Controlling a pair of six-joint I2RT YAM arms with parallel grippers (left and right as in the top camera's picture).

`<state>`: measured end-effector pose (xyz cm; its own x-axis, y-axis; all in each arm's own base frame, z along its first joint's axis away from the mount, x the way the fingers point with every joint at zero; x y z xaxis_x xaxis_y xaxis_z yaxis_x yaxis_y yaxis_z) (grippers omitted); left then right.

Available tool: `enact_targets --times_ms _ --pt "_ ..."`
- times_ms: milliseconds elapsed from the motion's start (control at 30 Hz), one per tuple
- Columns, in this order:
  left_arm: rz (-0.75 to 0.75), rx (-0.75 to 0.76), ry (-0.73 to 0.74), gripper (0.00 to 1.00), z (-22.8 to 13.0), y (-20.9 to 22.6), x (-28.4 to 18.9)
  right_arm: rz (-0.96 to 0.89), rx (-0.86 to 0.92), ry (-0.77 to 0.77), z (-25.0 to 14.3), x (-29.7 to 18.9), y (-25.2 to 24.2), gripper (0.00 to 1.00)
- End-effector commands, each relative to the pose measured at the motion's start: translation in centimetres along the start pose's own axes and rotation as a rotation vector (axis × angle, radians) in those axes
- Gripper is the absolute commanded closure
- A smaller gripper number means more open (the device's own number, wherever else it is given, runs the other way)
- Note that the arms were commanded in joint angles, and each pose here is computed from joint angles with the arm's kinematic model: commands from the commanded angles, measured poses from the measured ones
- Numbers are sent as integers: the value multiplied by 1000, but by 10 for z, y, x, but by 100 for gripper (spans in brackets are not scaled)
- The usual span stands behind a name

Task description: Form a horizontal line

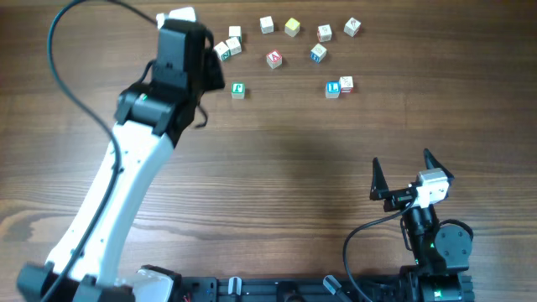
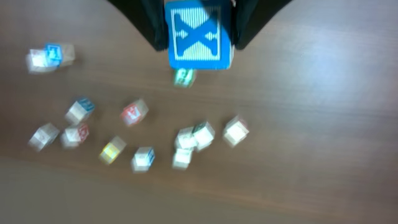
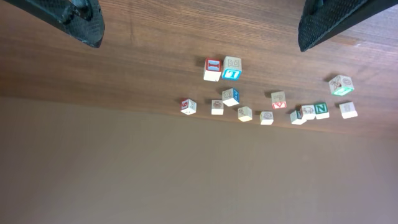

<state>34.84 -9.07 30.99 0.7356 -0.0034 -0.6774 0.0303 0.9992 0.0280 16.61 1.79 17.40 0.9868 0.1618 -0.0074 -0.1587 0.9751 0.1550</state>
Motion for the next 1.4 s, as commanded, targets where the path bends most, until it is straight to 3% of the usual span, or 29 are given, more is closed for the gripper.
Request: enact_targets --times_ms 0,200,633,1033,1267,1367 --pt "78 51 100 72 -19 15 -19 -2 -15 -11 2 0 0 0" --pt "171 120 348 79 -59 29 -29 -2 -15 -11 2 0 0 0" --pt "313 93 507 77 -112 65 6 -2 -15 -11 1 0 0 0" --pt "393 -62 414 76 -132 108 48 -2 -15 -11 2 0 0 0" --pt "380 -116 389 71 -148 118 64 -2 -15 -11 2 0 0 0" --pt "376 -118 392 75 -159 118 74 -2 -15 -11 2 0 0 0"
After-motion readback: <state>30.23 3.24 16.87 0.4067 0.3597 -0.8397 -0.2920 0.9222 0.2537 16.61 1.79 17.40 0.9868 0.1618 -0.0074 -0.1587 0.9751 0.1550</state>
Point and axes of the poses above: each gripper's point midway between its finger pads, its own x axis out along the fingers, its own y axis along the line the jaws close on, z = x × y, the point moved 8 cm from there along -x, back along the fingers, and after that the axes turned 12 degrees about x, right-handed, at the moved point
